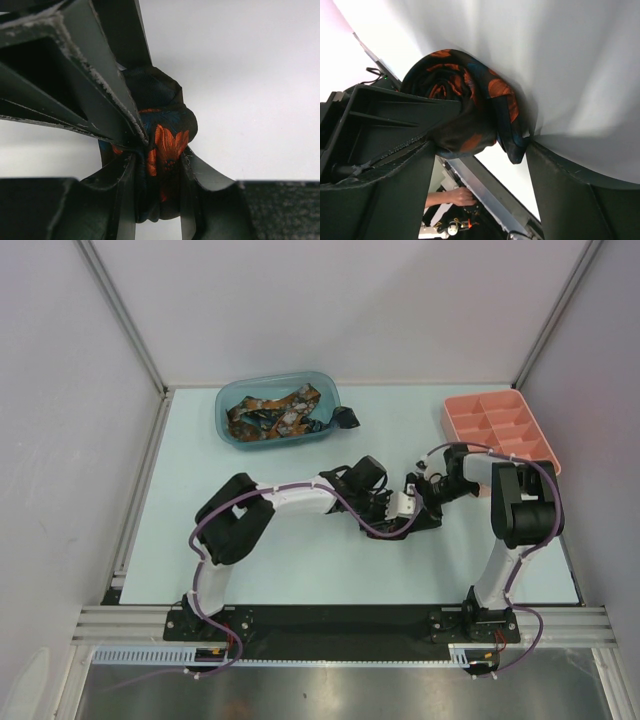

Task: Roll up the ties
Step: Roll the tie at the center of the board.

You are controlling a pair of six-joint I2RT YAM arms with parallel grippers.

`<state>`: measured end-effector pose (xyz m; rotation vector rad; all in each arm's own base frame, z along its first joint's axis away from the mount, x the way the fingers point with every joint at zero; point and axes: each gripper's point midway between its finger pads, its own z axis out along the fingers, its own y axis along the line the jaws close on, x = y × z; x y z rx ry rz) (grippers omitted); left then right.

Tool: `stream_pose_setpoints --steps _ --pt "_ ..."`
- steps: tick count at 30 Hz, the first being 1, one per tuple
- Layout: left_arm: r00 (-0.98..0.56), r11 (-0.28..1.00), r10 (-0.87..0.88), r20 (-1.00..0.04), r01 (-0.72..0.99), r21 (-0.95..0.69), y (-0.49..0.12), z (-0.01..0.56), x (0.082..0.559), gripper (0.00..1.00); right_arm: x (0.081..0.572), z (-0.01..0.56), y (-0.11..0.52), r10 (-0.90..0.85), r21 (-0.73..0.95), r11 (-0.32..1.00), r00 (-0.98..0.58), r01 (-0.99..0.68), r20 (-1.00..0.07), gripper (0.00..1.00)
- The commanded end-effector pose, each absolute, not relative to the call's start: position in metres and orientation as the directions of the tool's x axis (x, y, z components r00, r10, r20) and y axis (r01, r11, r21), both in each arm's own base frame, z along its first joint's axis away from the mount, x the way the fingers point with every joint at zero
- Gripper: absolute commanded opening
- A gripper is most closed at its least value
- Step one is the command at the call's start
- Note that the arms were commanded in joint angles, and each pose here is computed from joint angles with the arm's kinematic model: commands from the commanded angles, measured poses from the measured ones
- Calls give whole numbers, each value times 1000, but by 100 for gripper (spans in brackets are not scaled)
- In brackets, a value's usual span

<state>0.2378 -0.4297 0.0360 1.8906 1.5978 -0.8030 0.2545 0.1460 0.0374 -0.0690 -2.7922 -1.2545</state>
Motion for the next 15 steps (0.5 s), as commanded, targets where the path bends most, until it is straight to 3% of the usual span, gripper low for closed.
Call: stream_pose_setpoints --steps 1,15 --pt "35 -98 793 -609 993 -70 -391 -7 234 17 263 31 163 -53 762 644 -997 -72 -49 76" --pt "10 -85 801 -599 992 -97 -388 -14 239 17 259 56 182 -88 823 539 -984 -178 -155 80"
